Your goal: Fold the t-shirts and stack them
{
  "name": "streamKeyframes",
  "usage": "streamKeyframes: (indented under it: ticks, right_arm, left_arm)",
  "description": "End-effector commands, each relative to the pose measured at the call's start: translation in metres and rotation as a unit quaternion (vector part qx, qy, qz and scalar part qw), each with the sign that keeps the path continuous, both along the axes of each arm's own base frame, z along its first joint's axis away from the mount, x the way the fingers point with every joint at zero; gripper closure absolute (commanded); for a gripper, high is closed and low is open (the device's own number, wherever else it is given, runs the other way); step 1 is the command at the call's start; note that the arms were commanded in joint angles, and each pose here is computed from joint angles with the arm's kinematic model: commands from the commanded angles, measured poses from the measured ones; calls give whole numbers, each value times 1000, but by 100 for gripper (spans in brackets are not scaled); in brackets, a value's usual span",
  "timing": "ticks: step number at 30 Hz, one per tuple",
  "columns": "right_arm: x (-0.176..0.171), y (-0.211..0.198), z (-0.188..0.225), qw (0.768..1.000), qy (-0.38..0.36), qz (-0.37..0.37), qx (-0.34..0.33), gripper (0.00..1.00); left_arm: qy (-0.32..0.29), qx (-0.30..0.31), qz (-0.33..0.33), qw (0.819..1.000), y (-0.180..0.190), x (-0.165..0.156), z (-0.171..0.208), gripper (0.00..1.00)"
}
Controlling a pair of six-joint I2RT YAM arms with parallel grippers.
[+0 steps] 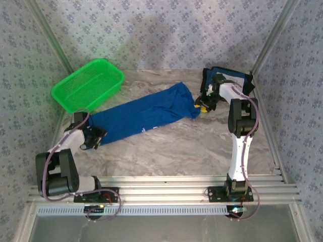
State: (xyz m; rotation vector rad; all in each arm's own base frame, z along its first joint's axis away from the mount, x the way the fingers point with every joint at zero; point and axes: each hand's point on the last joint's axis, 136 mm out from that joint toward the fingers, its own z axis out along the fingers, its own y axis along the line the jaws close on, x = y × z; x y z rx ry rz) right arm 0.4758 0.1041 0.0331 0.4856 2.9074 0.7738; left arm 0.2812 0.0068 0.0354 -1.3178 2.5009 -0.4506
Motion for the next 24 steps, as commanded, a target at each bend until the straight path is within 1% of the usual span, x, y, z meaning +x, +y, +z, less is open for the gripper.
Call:
streamKeyframes:
  ticks: [1,2,5,6,9,14,18,22,23,24]
  right_arm:
    - [1,3,-10,1000,21,-10,5,78]
    - [1,0,-9,1000,19,-15,3,84]
    - [-4,-8,-3,999,23,-28,-1,99]
    - [-6,-12,-2,999,26,-31,-2,100]
    - [-20,-23,3,998,43,-38,-8,100]
    - [-55,-48,11,996,74,-52,-20,100]
    - [-88,-60,11,993,100,-49,-26,100]
    - [-115,-59,8,991,126,-48,-17,100]
    - [-120,-58,5,990,132,-47,-17,100]
    - [-125,-58,0,989,140,-47,-16,96]
  left_arm:
    - [2,22,-3,1000,11,11,-2,46]
    - [15,23,1,1000,14,9,-7,47]
    - [58,38,13,997,25,0,-19,48]
    - [72,43,15,996,28,-3,-22,48]
    - [110,63,15,992,38,-13,-30,50]
    - [146,83,6,986,47,-29,-37,51]
    - [158,93,-10,983,50,-37,-38,51]
    - [150,92,-28,984,47,-41,-38,50]
    - [148,90,-31,984,46,-42,-38,50]
    - [148,87,-33,985,44,-44,-40,49]
